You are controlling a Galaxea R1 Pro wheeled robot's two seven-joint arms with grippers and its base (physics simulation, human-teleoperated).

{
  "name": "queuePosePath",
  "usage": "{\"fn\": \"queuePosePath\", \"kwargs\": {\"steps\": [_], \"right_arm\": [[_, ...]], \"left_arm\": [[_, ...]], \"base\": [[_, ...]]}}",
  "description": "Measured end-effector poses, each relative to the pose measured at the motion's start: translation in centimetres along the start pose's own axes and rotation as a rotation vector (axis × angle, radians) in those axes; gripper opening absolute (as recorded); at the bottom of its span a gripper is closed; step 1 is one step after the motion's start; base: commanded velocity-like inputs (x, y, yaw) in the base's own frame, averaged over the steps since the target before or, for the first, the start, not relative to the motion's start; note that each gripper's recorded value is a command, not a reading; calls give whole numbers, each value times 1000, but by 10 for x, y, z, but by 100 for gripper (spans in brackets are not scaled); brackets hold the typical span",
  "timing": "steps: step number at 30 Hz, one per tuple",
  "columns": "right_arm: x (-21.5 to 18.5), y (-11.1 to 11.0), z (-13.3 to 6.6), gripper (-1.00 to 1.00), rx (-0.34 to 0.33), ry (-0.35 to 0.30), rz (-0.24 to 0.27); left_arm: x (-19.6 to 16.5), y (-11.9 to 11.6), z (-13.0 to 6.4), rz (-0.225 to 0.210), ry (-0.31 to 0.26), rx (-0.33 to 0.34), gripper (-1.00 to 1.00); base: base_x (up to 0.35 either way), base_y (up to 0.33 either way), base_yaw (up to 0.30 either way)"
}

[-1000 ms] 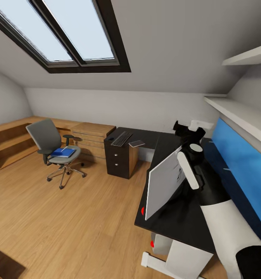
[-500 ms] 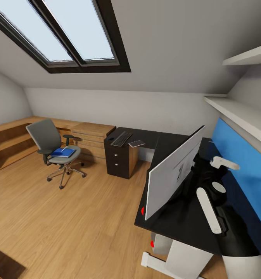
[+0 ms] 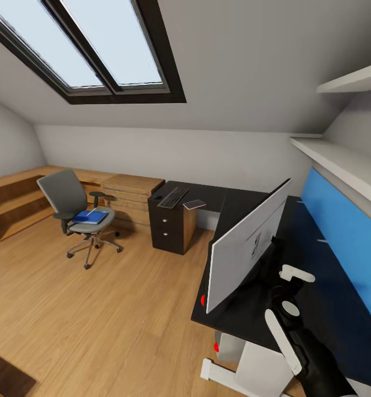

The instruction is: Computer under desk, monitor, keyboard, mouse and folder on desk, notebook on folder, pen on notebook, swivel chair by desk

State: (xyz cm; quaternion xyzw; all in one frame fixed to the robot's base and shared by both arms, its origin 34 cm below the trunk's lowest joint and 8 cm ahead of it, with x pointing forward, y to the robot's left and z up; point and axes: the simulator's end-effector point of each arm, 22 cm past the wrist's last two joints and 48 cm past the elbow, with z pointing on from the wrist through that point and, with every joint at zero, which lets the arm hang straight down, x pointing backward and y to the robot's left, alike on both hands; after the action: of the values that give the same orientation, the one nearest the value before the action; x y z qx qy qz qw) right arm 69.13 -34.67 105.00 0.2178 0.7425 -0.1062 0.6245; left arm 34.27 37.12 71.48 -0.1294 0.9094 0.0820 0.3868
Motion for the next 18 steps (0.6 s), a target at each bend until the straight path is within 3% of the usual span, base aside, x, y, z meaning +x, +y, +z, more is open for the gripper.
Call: {"fn": "queuePosePath", "kwargs": {"steps": [2,6,9,11,14,18], "right_arm": [[20,-2,1,100,4,28,-24],[33,-11,4,100,21,25,-31],[58,-28,7,100,54,36,-46],[117,-52,15,100,78,110,-103],[130,-52,27,100,67,138,-123],[159,-56,43,100,56,232,-170]], "left_arm": [[1,-2,0,-1,1,2,100],[3,-10,-1,-8,4,11,100],[4,-14,-2,-11,6,16,100],[5,-15,-2,-11,7,18,100],[5,-16,-2,-11,7,18,100],[5,-16,-2,-11,7,18,100]], "base": [[0,0,0],[0,0,0],[0,0,0],[0,0,0],[0,0,0],[0,0,0]]}}
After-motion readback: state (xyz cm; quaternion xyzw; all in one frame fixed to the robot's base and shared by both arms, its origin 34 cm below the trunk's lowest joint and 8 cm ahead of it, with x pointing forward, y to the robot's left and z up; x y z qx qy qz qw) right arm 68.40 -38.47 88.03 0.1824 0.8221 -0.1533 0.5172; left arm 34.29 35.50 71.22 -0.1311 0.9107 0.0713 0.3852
